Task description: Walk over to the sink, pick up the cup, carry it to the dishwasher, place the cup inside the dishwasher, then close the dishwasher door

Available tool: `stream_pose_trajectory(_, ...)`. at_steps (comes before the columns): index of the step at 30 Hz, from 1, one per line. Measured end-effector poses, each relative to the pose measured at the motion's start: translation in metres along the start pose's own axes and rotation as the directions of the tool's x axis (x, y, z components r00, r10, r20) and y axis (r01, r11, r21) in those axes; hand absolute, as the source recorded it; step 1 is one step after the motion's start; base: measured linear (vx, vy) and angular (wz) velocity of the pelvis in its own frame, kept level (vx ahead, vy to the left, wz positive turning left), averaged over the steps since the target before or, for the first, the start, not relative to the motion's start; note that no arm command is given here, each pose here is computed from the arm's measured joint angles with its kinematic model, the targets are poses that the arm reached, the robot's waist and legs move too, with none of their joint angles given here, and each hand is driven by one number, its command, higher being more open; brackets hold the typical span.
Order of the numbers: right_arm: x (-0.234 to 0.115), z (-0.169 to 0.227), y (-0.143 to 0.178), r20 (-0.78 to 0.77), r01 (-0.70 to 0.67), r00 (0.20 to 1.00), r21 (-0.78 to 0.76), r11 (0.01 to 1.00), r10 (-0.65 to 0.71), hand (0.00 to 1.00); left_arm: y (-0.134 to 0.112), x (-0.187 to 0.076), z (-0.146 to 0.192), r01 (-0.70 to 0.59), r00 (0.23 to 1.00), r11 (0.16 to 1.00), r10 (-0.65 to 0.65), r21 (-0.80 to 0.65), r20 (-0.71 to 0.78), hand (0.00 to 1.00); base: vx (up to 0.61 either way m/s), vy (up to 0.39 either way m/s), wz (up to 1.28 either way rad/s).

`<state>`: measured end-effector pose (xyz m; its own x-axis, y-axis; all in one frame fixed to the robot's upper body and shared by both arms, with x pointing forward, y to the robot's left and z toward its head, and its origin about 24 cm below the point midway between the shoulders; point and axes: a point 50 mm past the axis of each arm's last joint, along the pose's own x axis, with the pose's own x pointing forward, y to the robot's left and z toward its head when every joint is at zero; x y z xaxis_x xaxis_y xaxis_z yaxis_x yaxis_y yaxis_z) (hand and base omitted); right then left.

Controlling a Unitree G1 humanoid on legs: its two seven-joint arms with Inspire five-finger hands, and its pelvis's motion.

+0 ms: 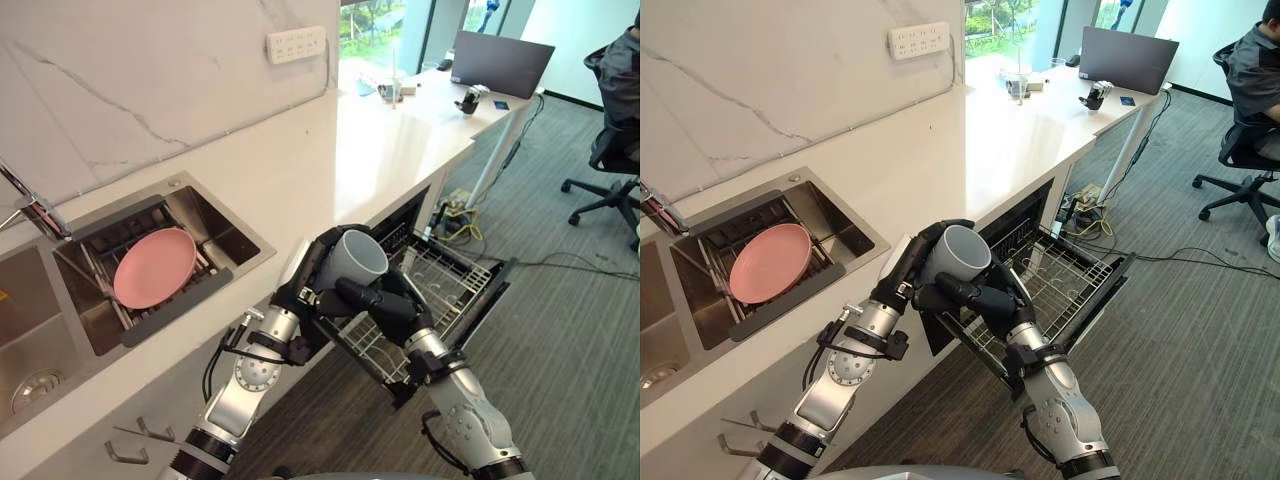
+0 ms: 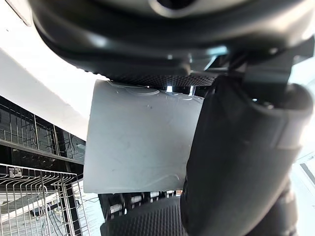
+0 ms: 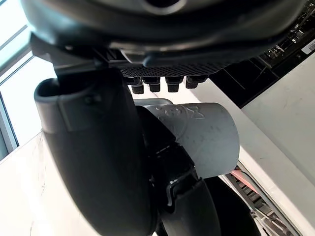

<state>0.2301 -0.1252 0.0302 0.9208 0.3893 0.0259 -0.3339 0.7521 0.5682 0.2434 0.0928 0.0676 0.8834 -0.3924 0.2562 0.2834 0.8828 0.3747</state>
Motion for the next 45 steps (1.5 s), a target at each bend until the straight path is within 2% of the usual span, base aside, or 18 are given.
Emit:
stream_pose_trajectory(3,0.003,0.000,0.003,-0.002,0.003,1.000,0.001,1.000,-0.003,1.00,0.000,0.000,0.000,-0.006,1.000,1.000,0.006,-0.001,0.000,0.00,0.00,0.000,0.00)
stream_pose_trajectory(4,0.005,0.000,0.005,-0.003,0.000,1.000,0.000,1.000,0.000,0.00,0.000,0.000,0.000,-0.007,1.000,1.000,0.007,-0.001,0.000,0.00,0.00,0.000,0.00)
stream_pose_trajectory(23,0.014,0.003,0.014,0.032,0.035,0.999,-0.023,0.999,-0.035,0.00,0.001,0.000,0.005,-0.014,1.000,1.000,0.014,-0.008,0.021,0.00,-0.01,-0.004,0.02)
stream_pose_trajectory(24,0.014,0.002,0.014,0.030,0.038,0.999,-0.022,0.999,-0.037,0.00,0.001,-0.001,0.004,-0.017,1.000,1.000,0.017,-0.012,0.017,1.00,-0.03,-0.009,0.01)
stream_pose_trajectory(30,0.016,0.000,0.019,0.050,0.093,0.994,-0.004,0.996,-0.093,0.00,-0.001,-0.006,0.003,-0.039,0.999,0.998,0.040,-0.058,0.003,1.00,-0.03,-0.004,0.00)
stream_pose_trajectory(36,0.020,0.009,0.020,0.154,0.201,0.967,0.036,0.979,-0.204,0.00,-0.013,-0.007,0.006,-0.020,1.000,0.992,0.021,-0.125,0.005,1.00,0.00,0.000,0.00)
stream_pose_trajectory(41,0.017,0.024,0.008,0.245,0.324,0.916,0.009,0.946,-0.316,0.00,-0.024,-0.009,0.018,0.017,0.998,0.986,-0.006,-0.168,0.065,1.00,-0.01,-0.001,-0.01)
stream_pose_trajectory(45,0.012,0.035,-0.004,0.300,0.411,0.866,0.029,0.911,-0.400,0.00,-0.019,-0.008,0.038,-0.001,0.985,0.981,0.034,-0.194,0.169,1.00,0.00,0.000,0.00)
